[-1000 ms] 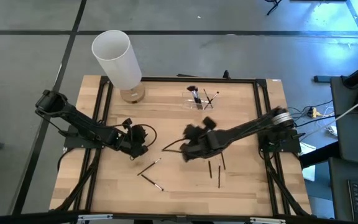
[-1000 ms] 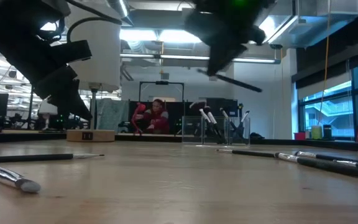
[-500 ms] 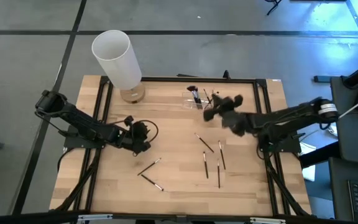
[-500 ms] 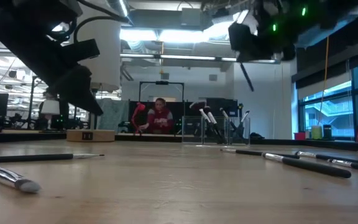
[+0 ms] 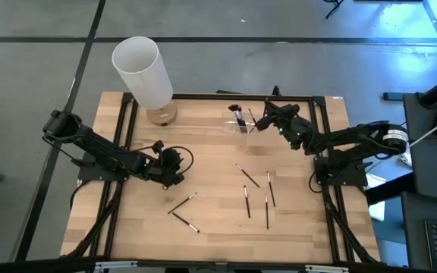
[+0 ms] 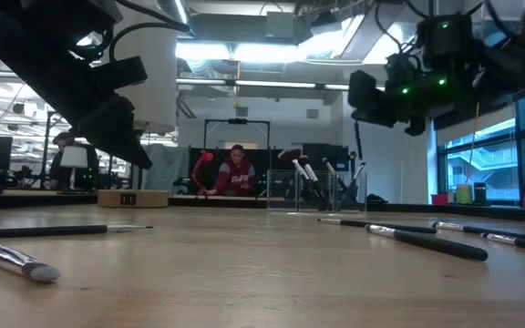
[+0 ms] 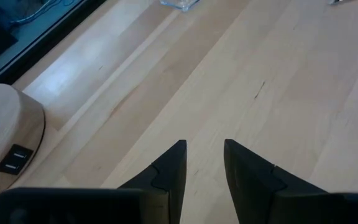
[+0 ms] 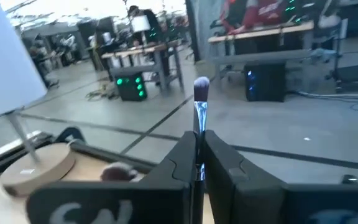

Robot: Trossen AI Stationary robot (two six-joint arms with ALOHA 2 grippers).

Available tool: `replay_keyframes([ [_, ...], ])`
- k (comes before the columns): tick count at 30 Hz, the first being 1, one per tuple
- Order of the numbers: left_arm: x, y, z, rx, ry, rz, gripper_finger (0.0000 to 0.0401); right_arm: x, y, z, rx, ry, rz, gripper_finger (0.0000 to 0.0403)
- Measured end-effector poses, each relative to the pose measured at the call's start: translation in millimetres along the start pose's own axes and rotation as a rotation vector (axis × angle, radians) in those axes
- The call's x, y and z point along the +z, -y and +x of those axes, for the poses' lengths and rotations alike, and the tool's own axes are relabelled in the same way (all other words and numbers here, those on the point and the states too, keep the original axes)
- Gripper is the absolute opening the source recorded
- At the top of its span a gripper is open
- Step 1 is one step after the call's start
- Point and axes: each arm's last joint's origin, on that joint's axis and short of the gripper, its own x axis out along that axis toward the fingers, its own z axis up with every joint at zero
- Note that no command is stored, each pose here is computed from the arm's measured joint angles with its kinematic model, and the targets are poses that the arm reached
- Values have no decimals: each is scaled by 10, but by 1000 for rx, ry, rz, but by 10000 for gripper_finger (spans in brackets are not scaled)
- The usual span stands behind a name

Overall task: Put items in baskets/containers
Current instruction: Put the black eyeshadow brush into the transparent organizer

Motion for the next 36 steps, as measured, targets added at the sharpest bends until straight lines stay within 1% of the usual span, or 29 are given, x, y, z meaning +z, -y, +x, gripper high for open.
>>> replay_keyframes([
  [7, 0, 0, 0, 0, 0, 0, 102, -144, -28, 150, -20, -50, -36, 27],
  [12, 0, 0, 0, 0, 0, 0, 102, -232, -33, 180, -26, -76, -49, 33],
  [15, 0, 0, 0, 0, 0, 0, 102, -233, -33, 180, -28, -74, -30, 53],
  [21, 0, 0, 0, 0, 0, 0, 102, -219, -37, 181, -25, -62, -22, 107],
  [24, -1, 0, 0, 0, -1, 0, 102, -210, -39, 177, -22, -62, -7, 125],
  [27, -1, 1, -1, -1, -1, 0, 102, -161, -83, 129, 52, -85, 18, 129],
  [29, -4, 4, -3, -8, -5, 2, 102, -146, -121, 82, 138, -171, 32, 126],
  [30, -5, 4, -3, -9, -7, 2, 102, -136, -152, 70, 186, -245, 36, 123],
  [32, -7, 3, -3, -9, -10, 4, 102, -108, -229, 41, 254, -434, 32, 116],
  [34, -7, 4, -3, -10, -10, 4, 102, -77, -345, -9, 287, -631, -7, 108],
  [36, -8, 6, -3, -17, -15, 3, 102, -51, -473, -119, 283, -797, -77, 100],
])
